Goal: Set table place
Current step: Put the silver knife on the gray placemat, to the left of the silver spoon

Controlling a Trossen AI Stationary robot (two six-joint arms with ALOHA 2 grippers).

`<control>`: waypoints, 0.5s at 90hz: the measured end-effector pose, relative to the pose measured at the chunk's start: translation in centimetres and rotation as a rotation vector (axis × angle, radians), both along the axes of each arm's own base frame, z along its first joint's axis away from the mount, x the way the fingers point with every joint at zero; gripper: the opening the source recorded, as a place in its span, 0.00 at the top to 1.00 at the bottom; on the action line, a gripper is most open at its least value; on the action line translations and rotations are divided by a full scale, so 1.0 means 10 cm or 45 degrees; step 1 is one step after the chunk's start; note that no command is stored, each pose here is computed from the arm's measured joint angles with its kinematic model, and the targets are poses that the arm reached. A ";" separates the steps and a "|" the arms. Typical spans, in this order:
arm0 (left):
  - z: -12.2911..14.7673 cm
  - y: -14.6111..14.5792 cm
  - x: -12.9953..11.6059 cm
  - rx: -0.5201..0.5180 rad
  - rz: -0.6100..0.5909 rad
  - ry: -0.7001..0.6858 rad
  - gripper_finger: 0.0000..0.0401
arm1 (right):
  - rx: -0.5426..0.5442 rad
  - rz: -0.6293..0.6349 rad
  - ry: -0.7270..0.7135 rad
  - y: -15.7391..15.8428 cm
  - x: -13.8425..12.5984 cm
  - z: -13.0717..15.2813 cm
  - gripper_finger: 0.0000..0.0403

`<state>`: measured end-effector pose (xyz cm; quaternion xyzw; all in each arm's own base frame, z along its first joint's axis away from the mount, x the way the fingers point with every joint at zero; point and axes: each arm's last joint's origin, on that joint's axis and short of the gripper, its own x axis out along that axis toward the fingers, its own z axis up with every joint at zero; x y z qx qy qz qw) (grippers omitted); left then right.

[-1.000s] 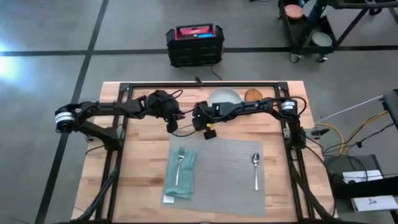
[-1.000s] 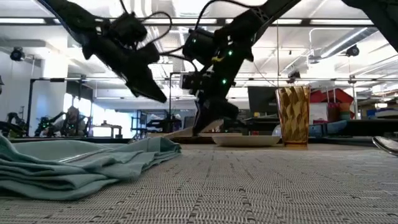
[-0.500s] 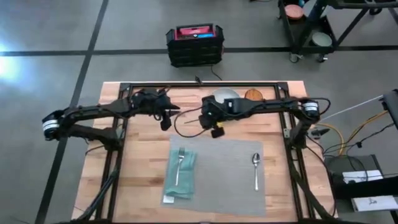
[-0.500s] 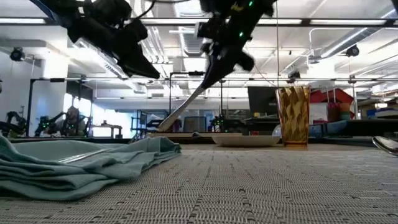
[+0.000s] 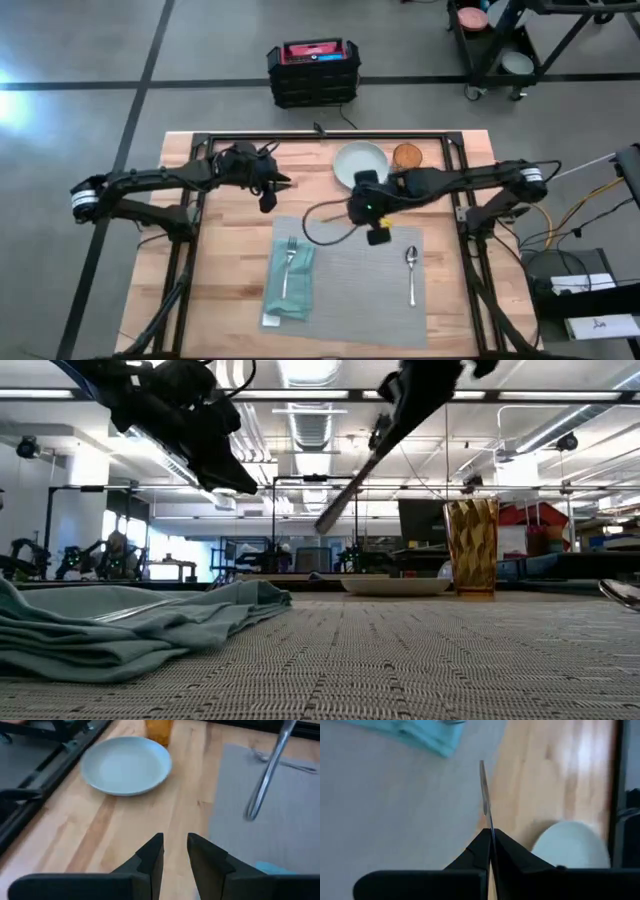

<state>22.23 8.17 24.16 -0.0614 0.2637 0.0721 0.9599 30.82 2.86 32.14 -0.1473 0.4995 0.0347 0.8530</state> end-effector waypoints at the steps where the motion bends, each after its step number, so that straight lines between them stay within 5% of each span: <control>1: 0.00 -0.01 0.01 -0.006 -0.011 -0.004 0.81 | 0.001 0.009 -0.003 0.02 -0.01 0.01 1.00; 24: -0.04 -0.35 0.29 -0.214 -0.326 -0.144 0.81 | -0.060 0.258 -0.041 0.54 -0.14 0.06 1.00; 45: -0.15 -0.63 0.60 -0.323 -0.536 -0.287 0.74 | -0.187 0.311 -0.075 0.82 -0.18 0.03 1.00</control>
